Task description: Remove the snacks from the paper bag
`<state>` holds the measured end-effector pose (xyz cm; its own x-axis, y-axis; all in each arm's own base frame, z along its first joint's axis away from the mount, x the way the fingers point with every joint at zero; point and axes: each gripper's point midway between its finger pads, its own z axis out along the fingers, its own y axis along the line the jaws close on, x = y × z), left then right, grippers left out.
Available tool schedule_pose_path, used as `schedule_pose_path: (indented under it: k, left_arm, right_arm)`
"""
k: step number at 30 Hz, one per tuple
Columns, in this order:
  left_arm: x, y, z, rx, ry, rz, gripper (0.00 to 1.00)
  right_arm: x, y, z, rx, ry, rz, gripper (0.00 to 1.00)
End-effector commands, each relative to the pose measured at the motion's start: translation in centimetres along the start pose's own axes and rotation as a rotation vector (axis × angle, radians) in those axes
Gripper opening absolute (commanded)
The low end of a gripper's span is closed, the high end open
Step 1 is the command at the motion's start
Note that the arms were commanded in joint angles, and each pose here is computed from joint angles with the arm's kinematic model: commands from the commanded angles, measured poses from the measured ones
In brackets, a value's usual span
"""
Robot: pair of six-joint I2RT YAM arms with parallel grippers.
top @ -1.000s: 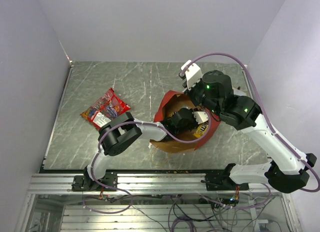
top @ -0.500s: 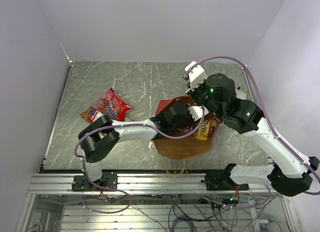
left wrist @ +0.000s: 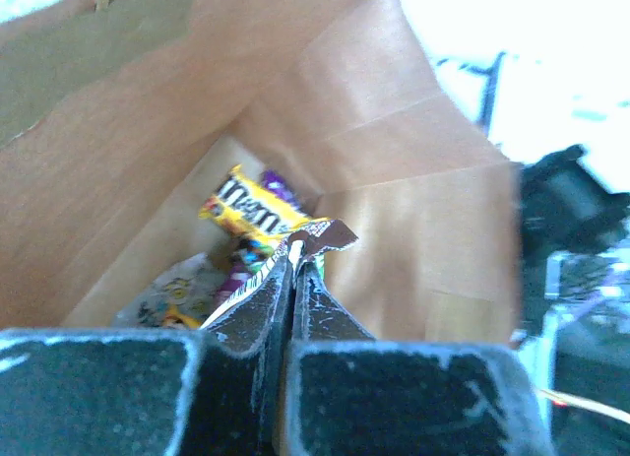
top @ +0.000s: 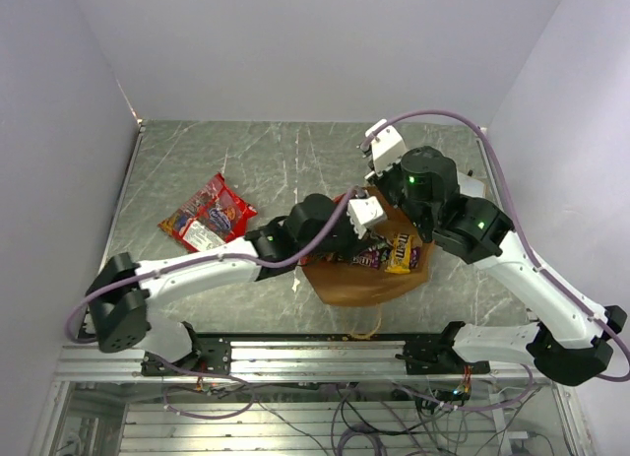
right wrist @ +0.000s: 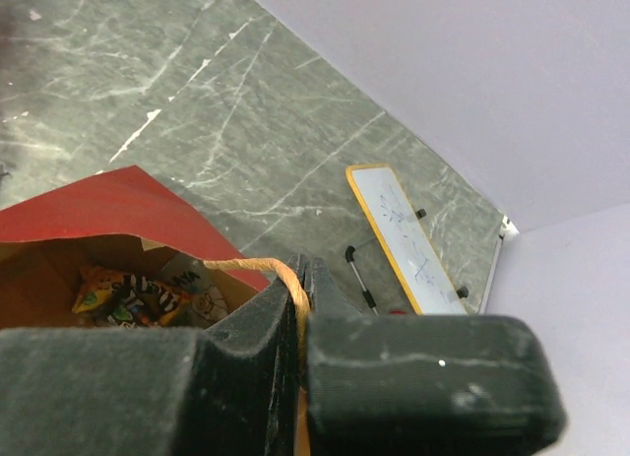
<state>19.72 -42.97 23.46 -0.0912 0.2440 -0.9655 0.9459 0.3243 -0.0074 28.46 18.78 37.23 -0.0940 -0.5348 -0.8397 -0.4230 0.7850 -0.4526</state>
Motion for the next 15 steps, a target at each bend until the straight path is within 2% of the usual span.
schedule_pose_path:
  k: [1,5,9,13,15]
  left_arm:
    - [-4.6,-3.9,-3.9,0.168,-0.067,-0.144,0.07]
    - [-8.5,-4.2,-7.3,0.15,-0.104,-0.236,0.07]
    - [-10.5,-1.8,-10.4,-0.029,-0.096,-0.318,0.07]
    - [-11.1,0.1,-13.9,-0.173,-0.095,-0.372,0.07]
    - [-10.8,1.9,-16.1,-0.303,-0.086,-0.406,0.07]
  right_arm:
    - [-0.6,-1.4,-0.1,0.072,-0.02,0.015,0.0]
    - [-1.3,-1.6,0.1,0.084,-0.04,0.01,0.0]
    - [-1.7,-1.7,0.6,0.096,-0.053,-0.014,0.0]
    - [-1.2,-1.5,0.8,0.1,-0.045,-0.02,0.0]
    - [-0.9,-1.4,0.8,0.101,-0.054,-0.007,0.0]
